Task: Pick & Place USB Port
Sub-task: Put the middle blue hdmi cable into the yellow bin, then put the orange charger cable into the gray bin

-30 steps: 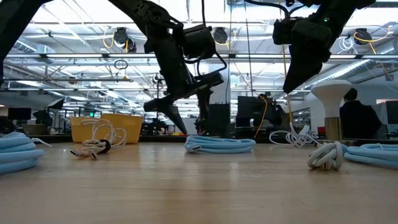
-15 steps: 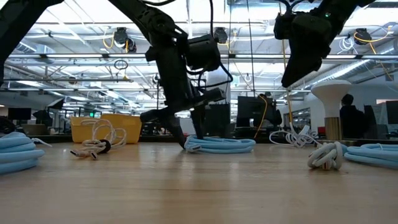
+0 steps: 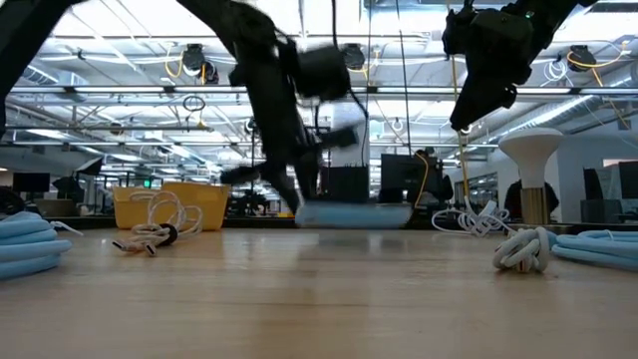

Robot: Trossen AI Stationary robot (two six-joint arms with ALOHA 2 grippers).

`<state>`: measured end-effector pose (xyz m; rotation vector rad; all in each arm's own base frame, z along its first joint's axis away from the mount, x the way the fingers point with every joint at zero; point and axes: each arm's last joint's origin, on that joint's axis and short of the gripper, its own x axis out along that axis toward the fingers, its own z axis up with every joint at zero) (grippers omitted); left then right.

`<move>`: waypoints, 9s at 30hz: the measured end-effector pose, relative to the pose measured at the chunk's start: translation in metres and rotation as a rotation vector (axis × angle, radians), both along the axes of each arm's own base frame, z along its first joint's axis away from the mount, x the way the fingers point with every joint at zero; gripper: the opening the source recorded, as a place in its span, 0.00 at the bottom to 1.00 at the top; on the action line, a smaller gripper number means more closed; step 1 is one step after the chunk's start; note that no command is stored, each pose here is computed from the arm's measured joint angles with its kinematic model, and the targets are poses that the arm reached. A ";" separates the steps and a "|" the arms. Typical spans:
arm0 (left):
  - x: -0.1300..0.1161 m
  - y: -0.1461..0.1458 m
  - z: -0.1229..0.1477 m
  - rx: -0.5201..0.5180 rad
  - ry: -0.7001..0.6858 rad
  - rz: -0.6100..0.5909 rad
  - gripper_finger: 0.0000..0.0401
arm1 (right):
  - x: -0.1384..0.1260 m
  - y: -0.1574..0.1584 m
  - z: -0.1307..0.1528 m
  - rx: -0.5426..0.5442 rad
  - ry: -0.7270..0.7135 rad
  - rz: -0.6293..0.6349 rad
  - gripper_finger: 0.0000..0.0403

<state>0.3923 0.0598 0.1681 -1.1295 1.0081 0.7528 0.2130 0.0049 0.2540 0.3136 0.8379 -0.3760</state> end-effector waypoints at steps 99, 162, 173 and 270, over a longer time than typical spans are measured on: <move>-0.235 0.148 0.065 0.044 0.434 0.643 0.42 | 0.010 0.018 0.010 0.039 -0.155 0.124 0.29; -0.240 0.080 0.044 0.087 0.154 0.442 0.00 | 0.011 0.020 0.011 0.069 -0.165 0.172 0.29; -0.233 0.097 0.037 0.084 0.074 0.447 0.00 | 0.011 0.021 0.011 0.082 -0.167 0.163 0.29; -0.147 -0.049 -0.030 -0.047 -0.257 0.230 0.04 | 0.037 0.034 0.021 0.091 -0.101 0.209 0.29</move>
